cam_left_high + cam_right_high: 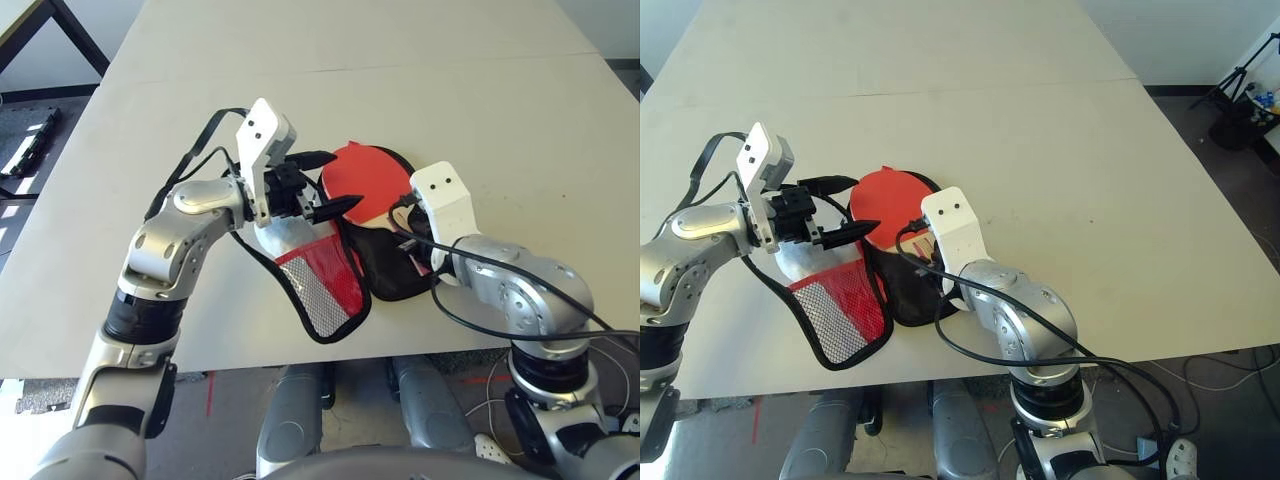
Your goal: Store the ping-pong paddle in its case and zip it.
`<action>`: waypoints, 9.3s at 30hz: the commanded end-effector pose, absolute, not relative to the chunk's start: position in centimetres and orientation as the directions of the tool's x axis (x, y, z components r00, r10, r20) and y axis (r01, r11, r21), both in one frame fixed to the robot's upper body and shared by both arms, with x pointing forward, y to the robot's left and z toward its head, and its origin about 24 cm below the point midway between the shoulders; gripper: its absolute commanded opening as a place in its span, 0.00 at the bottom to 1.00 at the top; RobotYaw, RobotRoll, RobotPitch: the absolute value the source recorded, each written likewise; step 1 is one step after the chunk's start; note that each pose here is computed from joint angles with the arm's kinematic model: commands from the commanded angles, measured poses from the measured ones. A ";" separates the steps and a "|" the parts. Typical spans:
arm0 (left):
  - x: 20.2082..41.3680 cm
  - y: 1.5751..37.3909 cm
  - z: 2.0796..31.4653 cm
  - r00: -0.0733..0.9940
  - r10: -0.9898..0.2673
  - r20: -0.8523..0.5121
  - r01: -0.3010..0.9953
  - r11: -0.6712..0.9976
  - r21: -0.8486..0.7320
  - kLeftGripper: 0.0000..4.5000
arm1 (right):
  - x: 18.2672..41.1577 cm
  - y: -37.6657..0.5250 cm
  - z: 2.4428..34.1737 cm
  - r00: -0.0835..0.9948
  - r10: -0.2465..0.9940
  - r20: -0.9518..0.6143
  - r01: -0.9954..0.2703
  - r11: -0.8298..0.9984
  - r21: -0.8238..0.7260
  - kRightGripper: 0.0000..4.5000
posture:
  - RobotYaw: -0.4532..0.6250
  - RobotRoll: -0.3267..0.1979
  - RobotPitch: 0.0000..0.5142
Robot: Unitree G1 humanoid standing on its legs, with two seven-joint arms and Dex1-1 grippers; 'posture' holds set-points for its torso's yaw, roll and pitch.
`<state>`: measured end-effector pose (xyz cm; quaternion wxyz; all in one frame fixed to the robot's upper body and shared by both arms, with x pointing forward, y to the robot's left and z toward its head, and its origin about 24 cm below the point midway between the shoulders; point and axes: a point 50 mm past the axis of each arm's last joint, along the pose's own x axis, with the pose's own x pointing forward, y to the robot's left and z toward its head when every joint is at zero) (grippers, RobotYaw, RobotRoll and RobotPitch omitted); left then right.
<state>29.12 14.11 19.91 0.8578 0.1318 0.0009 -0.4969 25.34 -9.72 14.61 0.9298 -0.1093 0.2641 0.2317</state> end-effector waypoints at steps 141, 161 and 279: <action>26.5 27.3 29.2 0.761 -0.543 -0.354 0.645 0.577 0.501 1.00 | 25.5 -22.8 18.7 0.569 0.805 -0.166 -0.822 0.558 -0.113 0.99 | 0.43 0.62 0.55; 23.1 25.6 23.0 0.489 -0.636 -0.598 0.851 0.499 0.165 1.00 | 28.4 -24.6 18.0 0.601 0.783 -0.158 -0.796 0.603 -0.038 0.99 | 0.46 0.62 0.56; 27.9 12.0 21.0 0.325 -0.883 -0.339 0.935 0.247 0.253 1.00 | 22.0 -32.2 11.3 0.638 0.595 -0.489 -0.239 0.757 0.609 0.00 | 0.37 0.62 0.56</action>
